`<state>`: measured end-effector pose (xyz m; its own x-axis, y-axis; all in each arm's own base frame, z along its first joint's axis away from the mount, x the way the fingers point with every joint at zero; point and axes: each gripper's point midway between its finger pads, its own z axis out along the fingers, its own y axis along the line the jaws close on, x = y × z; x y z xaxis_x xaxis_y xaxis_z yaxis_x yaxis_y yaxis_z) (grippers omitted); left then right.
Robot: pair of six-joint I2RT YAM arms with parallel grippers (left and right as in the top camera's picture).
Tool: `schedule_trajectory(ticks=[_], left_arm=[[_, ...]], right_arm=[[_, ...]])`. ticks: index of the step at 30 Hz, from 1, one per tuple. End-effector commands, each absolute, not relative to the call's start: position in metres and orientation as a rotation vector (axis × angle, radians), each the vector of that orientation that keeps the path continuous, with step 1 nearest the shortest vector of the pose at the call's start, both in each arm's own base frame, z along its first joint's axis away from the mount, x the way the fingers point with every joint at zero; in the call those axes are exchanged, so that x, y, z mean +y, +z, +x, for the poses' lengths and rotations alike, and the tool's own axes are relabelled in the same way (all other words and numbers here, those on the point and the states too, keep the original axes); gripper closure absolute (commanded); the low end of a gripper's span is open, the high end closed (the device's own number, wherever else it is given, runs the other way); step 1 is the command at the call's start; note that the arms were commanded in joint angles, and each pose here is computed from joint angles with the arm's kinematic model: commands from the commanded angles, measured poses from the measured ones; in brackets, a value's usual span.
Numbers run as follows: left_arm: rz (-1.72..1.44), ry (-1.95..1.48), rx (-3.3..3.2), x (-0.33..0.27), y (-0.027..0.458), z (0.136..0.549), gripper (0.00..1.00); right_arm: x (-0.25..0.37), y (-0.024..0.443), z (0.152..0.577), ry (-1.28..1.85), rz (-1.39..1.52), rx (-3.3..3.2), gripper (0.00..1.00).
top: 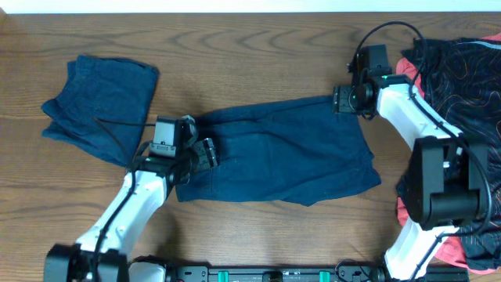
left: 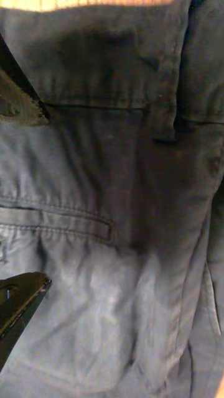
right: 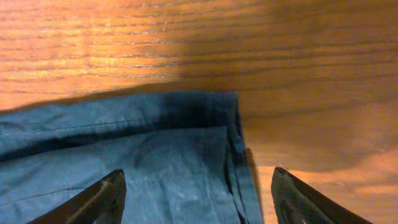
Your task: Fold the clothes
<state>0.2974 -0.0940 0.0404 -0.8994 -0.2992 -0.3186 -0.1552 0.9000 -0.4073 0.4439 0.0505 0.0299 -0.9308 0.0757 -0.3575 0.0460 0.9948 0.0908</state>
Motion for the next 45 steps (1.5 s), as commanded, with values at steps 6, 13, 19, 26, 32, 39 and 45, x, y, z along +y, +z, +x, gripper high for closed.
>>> schedule_trajectory(ticks=[6,13,19,26,32,39,45], left_arm=[[-0.333,-0.501,2.724,-0.093,0.018,0.304,0.23],[-0.347,-0.487,2.772,-0.092,0.004,0.299,0.24],[-0.346,-0.488,2.77,-0.092,0.004,0.299,0.23],[-0.347,-0.487,2.771,-0.092,0.004,0.299,0.24],[-0.347,-0.487,2.771,-0.092,0.004,0.299,0.23],[-0.347,-0.487,2.773,-0.092,0.003,0.298,0.23],[-0.349,-0.485,2.778,-0.092,0.003,0.297,0.23]], right_arm=[[0.054,0.03,0.453,0.143,0.051,2.744,0.38],[0.06,0.01,0.447,0.174,0.043,2.794,0.44],[0.061,0.012,0.449,0.176,0.044,2.782,0.99],[0.061,0.067,0.456,0.189,0.045,2.675,0.99],[0.063,0.17,0.477,0.214,0.024,2.383,0.99],[0.065,0.173,0.486,0.218,0.02,2.346,0.99],[0.066,0.123,0.5,0.211,0.026,2.417,0.99]])
